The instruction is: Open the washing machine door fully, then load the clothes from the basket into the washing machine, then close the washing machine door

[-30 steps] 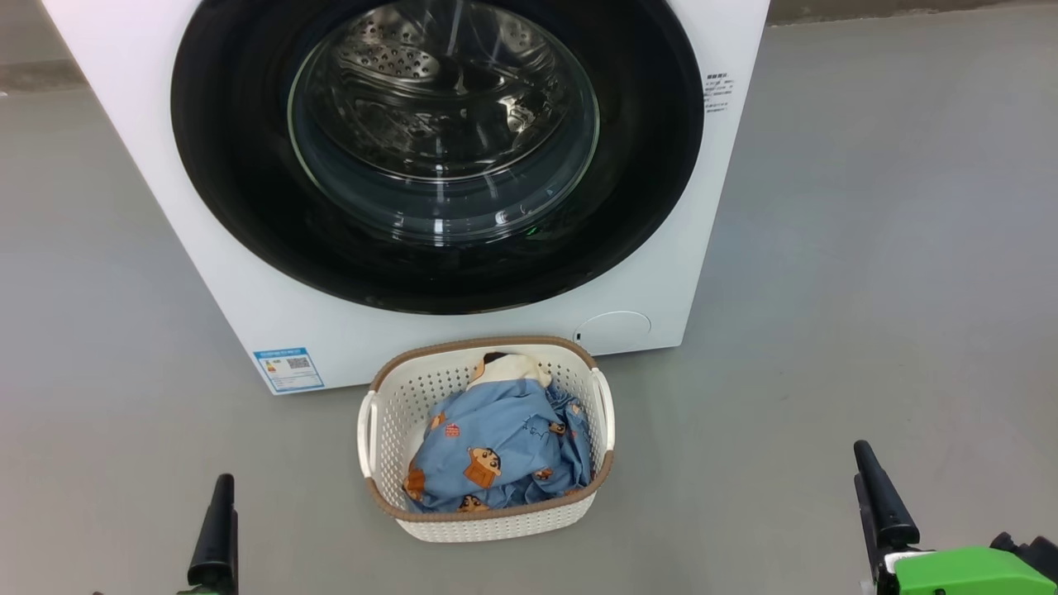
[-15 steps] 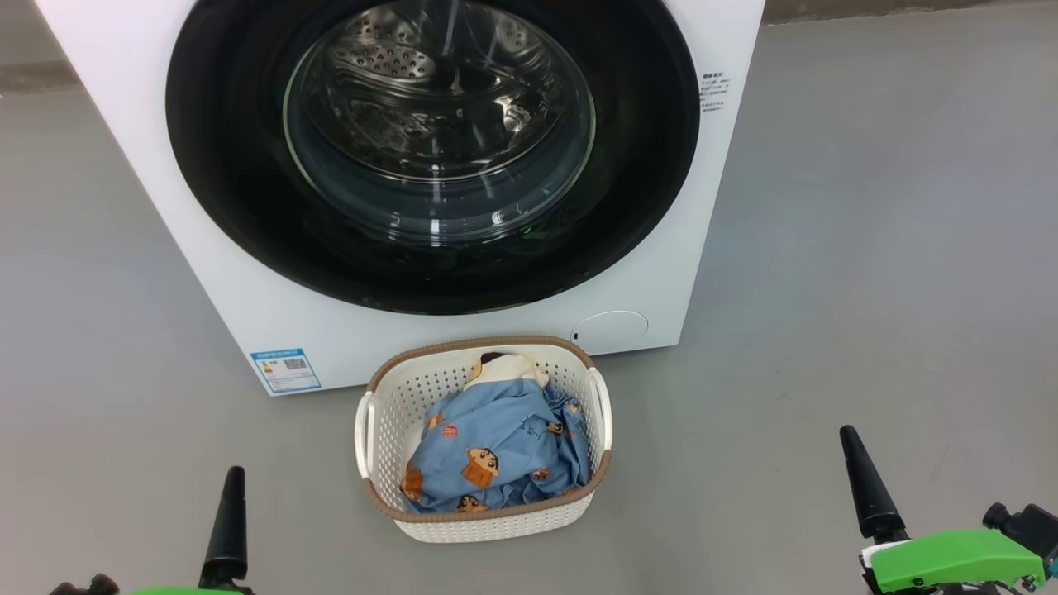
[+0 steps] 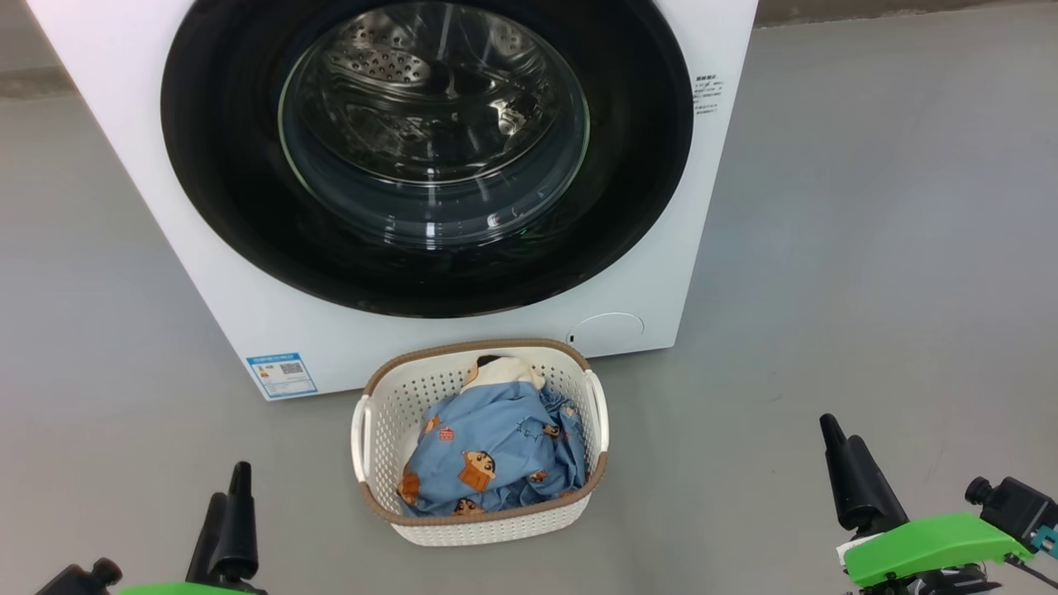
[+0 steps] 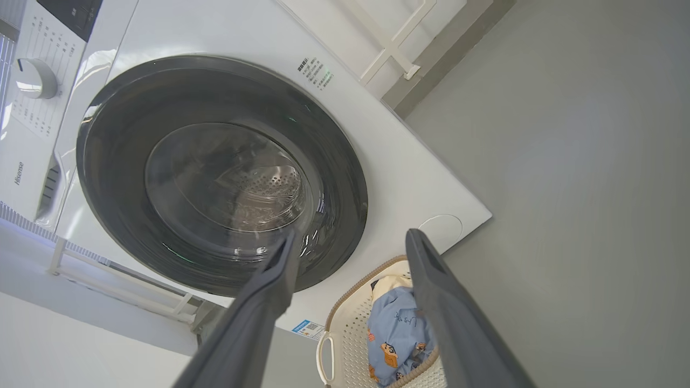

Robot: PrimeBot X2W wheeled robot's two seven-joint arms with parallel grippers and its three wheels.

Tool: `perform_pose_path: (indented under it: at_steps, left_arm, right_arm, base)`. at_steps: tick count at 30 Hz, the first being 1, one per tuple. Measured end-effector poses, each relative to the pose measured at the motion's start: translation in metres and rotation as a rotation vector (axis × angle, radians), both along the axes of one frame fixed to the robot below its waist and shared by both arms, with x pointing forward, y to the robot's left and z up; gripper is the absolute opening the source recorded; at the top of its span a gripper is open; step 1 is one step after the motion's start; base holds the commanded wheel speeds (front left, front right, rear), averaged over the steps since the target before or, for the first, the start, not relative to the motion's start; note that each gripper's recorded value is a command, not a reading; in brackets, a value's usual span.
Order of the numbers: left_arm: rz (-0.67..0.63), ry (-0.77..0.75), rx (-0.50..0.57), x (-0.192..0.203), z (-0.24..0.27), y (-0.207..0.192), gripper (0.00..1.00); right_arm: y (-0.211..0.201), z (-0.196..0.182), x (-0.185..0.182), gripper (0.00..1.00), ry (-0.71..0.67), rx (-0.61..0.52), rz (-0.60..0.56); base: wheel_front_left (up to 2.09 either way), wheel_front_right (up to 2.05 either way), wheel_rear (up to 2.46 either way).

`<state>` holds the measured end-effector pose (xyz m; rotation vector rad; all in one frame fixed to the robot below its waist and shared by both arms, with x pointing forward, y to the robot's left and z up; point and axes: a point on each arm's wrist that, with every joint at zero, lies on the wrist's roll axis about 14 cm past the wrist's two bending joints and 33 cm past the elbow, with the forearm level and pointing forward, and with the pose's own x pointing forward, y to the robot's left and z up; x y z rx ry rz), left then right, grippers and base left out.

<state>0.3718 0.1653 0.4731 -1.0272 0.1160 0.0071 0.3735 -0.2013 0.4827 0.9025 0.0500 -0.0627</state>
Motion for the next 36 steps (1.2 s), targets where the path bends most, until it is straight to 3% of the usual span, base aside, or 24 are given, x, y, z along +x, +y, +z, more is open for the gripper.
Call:
perform_pose_path:
  at_steps: [15,36]
  left_arm:
    - [-0.028,-0.046,0.229,0.005,0.006,-0.002,1.0]
    - [-0.013,-0.102,0.465,0.005,0.014,0.004,1.0]
  right_arm:
    - [-0.004,0.008,0.002,1.0,-0.027,-0.236,0.001]
    - [0.006,0.021,0.005,1.0,-0.088,-0.504,0.04]
  base:
    - [0.0,0.0,0.0]
    - [0.0,0.0,0.0]
